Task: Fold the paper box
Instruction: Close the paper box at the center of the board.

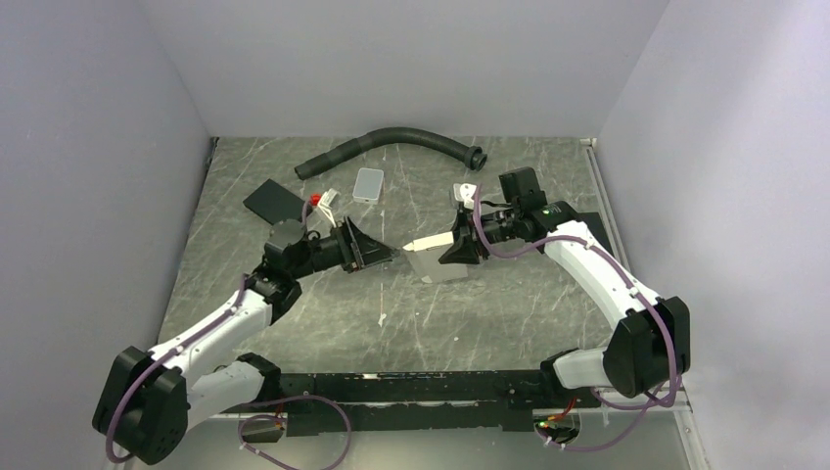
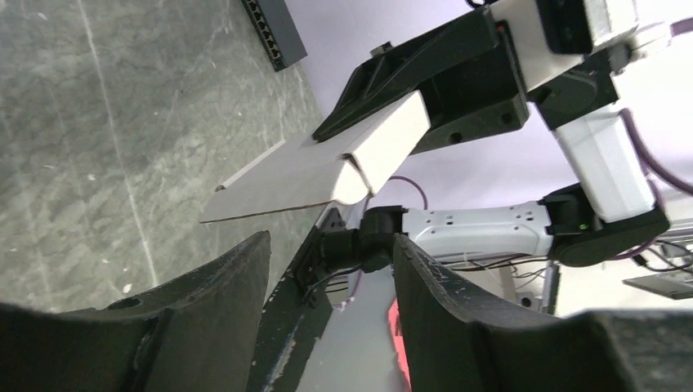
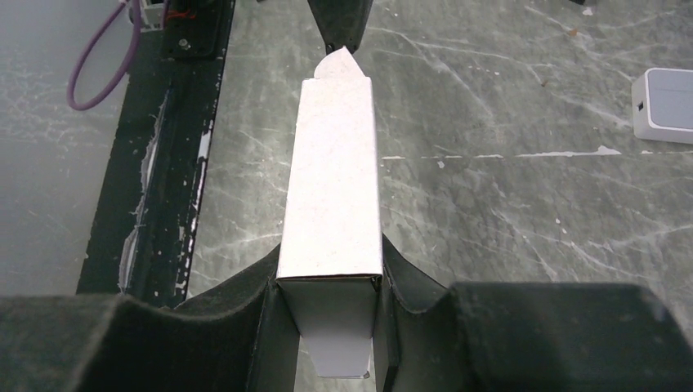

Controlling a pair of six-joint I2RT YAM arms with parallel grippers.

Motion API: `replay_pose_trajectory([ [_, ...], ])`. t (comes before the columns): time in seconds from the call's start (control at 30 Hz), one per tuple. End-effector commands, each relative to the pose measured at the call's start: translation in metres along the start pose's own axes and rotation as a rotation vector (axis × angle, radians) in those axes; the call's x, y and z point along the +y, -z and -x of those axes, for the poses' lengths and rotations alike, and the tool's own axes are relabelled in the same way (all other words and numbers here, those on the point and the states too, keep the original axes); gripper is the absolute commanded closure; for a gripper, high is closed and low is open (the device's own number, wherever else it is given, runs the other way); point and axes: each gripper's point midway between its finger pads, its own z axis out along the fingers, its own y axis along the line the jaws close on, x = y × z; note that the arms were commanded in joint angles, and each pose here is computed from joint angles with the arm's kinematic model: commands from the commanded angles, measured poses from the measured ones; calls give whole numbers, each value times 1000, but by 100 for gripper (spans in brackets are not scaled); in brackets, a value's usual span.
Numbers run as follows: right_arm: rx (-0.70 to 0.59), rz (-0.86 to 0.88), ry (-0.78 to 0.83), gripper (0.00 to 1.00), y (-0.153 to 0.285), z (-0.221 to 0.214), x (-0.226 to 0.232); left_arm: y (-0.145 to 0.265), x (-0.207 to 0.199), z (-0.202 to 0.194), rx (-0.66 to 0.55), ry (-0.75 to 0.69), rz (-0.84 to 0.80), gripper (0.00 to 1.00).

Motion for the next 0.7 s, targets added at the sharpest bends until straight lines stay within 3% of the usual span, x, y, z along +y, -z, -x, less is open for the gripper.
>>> replay_pose_trajectory([
  [0.0, -95, 42, 31, 100, 3, 24, 8, 7, 5, 2, -54, -160, -29, 38],
  [0.2, -144, 83, -9, 100, 4, 31, 14, 18, 2, -3, -155, -513, -158, 39],
  [0.33, -167, 107, -48, 100, 3, 33, 15, 21, 5, -2, -191, -705, -153, 39],
  [0.67, -209, 149, -120, 100, 2, 35, 15, 12, 9, -3, -177, -800, -189, 41],
])
